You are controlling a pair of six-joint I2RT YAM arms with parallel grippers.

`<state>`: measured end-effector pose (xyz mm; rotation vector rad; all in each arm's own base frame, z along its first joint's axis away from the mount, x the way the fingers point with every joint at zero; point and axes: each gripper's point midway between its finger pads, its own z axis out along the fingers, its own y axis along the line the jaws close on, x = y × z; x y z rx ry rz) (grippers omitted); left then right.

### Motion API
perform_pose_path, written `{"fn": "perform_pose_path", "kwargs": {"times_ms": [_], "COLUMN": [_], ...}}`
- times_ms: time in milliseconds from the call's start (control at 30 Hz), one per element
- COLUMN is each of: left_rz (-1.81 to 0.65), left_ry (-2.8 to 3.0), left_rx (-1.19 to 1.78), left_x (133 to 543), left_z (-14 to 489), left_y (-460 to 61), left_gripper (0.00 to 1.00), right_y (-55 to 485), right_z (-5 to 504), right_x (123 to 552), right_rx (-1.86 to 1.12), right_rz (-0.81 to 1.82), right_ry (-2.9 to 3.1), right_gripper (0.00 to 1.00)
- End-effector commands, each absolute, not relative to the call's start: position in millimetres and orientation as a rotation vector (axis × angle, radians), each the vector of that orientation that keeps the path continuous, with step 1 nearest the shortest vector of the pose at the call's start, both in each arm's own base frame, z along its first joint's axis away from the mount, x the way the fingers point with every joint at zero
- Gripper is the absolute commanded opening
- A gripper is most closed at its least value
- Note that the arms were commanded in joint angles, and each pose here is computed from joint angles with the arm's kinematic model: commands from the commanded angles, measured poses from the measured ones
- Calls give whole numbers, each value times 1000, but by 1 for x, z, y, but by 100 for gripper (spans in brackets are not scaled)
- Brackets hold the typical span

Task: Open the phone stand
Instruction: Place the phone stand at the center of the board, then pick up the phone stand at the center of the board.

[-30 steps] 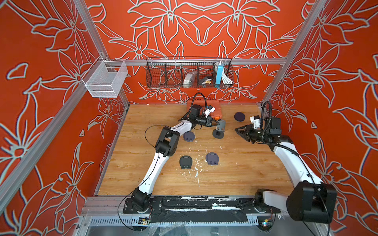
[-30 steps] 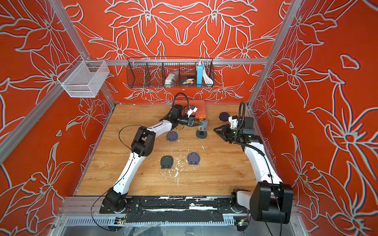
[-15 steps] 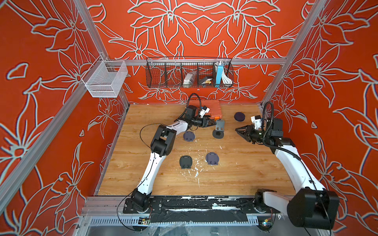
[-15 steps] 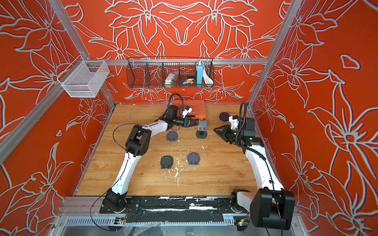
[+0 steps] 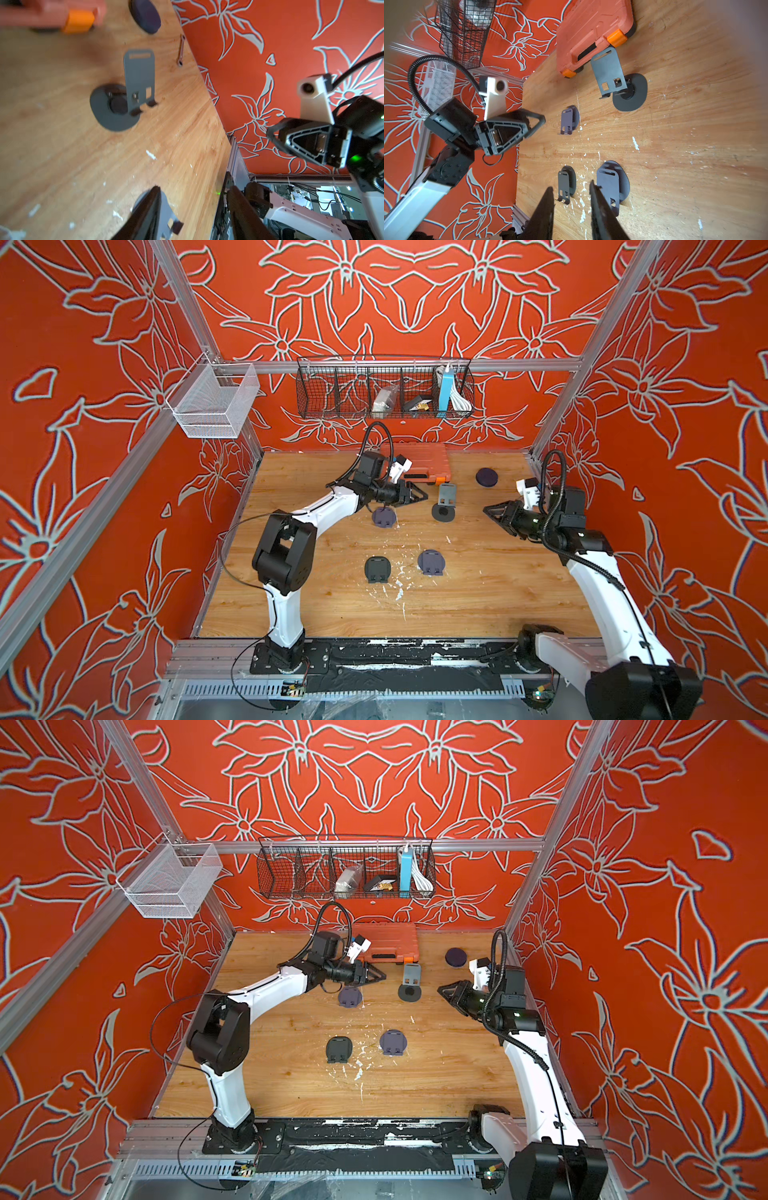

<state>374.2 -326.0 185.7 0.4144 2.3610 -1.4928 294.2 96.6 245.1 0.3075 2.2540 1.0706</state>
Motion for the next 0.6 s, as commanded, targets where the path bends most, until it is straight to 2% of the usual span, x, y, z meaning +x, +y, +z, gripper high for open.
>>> {"fn": "perform_pose_path", "kwargs": {"times_ms": [0,133,267,567], "left_rz": [-1439,-1430,-1442,-1469], "left_ry": [2528,2593,2647,2676], "left_rx": [438,440,413,372], "left_x": [326,293,272,267], "left_z": [155,138,119,89], "left_y": [-323,-324,-326,-334], "left_gripper": [53,49,50,51], "right_y": [92,97,96,98], "right_z": [256,248,243,236], "right_x": [292,291,287,287], "right_rx": [275,292,296,299], "right_rz": [1019,1057,1040,1041], "right_ry": [2233,2234,2248,2269], "right_gripper": [32,32,32,32]}}
